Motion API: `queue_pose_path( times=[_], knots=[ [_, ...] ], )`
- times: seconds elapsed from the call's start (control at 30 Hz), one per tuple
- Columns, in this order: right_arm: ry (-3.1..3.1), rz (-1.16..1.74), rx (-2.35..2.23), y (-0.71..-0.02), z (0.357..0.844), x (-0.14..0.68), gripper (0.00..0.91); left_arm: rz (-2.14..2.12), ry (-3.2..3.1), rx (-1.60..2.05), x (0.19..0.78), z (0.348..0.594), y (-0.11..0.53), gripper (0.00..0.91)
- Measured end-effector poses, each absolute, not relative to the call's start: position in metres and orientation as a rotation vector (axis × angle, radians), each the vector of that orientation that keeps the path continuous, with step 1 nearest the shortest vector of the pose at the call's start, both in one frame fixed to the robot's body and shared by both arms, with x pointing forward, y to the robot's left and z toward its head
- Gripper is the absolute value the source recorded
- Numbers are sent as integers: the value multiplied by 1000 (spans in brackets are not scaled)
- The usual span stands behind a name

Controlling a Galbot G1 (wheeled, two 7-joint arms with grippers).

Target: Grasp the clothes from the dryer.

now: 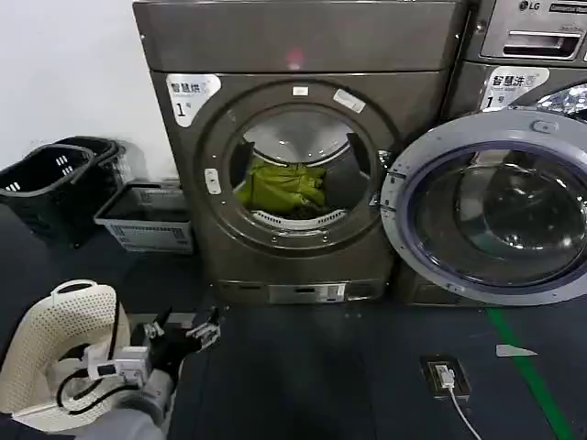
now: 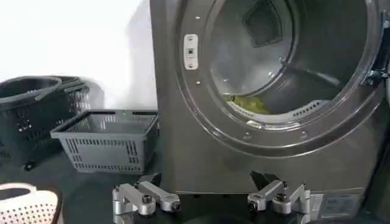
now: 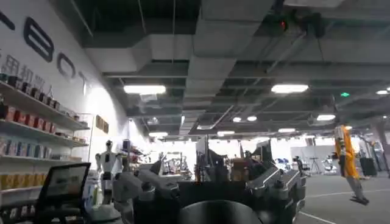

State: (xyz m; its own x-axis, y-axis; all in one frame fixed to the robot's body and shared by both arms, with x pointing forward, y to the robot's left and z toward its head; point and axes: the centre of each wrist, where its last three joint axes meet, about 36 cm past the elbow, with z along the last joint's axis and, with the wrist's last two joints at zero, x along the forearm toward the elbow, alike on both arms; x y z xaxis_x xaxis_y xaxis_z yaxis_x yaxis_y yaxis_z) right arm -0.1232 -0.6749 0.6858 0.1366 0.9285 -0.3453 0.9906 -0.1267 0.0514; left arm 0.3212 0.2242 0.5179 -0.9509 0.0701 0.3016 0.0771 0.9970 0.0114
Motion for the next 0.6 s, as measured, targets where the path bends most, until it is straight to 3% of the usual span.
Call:
queue_pose_path(
  times=[0.6],
  knots=[
    [1867,-325,2157,-675,685,-125,907,-41,-2834,-101,321,518,221,907]
  ],
)
